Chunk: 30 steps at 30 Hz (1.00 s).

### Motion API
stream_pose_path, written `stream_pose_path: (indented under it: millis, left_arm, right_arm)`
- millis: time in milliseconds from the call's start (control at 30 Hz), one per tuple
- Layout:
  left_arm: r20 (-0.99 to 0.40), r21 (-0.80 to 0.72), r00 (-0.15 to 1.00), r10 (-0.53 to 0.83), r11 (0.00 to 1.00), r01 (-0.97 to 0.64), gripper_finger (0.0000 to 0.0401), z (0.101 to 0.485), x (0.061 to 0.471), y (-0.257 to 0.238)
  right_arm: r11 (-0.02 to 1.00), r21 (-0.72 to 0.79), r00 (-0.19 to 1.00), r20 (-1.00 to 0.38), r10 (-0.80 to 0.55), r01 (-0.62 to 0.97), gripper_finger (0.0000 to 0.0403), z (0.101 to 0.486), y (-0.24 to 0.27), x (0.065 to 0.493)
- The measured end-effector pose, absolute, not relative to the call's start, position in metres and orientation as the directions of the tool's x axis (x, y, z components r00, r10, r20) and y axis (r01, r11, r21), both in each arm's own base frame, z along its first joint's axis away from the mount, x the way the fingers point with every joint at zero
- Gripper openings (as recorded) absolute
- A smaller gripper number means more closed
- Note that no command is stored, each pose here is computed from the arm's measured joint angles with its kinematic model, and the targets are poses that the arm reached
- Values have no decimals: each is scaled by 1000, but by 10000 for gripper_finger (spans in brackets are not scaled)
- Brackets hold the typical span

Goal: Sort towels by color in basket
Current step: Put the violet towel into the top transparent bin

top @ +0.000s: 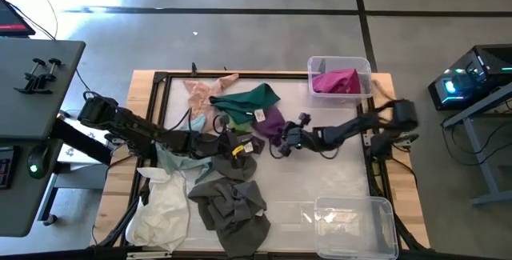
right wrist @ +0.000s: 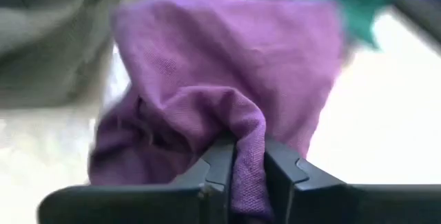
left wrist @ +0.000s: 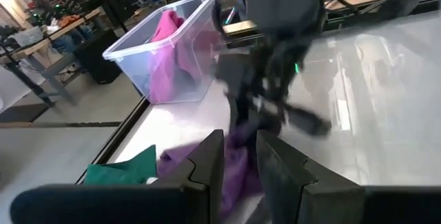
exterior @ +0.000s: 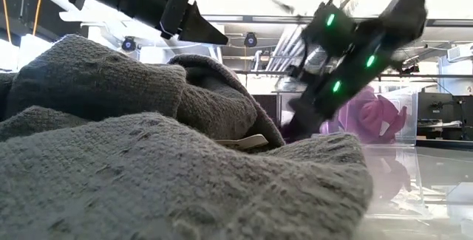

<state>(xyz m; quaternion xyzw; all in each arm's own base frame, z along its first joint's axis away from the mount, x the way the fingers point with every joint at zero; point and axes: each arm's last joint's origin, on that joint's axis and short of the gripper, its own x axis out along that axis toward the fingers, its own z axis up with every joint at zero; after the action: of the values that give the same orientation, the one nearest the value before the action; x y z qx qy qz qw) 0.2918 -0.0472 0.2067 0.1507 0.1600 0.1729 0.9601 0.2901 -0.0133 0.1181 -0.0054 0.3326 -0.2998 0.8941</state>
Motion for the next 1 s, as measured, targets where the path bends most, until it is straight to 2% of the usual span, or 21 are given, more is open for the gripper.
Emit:
stream_pose_path:
  millis: [167,433,633,833,900,1000]
  left_arm:
    - [-256,346,898,359,901,-262,74,207,291,-54]
    - [-254,346,899,358,901,-262,74,207,291,-54]
    - [-253,362,897,363,895,-260,74,207,291,-53]
    - [-235,352,896,377,892,-283,74,209,292,-48]
    - [-234,351,896,378,892,-284,74,209,293,-47]
    - [-235,351,897,376,893,-282,74,209,293,-47]
  right_arm:
    - [773,-302,516,-603,-609,558,25,185,10,253]
    - [658,-288,432,-564,-704,696,26,301,8,185]
    - [443,-313,231,-532,-815,840,22,370,-23,145]
    - [285,-384,56,-509,-859,878,21,409,-61,126]
    - [274,-391,30,-527,-849,879,22,411,-73,122]
    - [315,-388,28,-592,-805,866,22,405,-93,121]
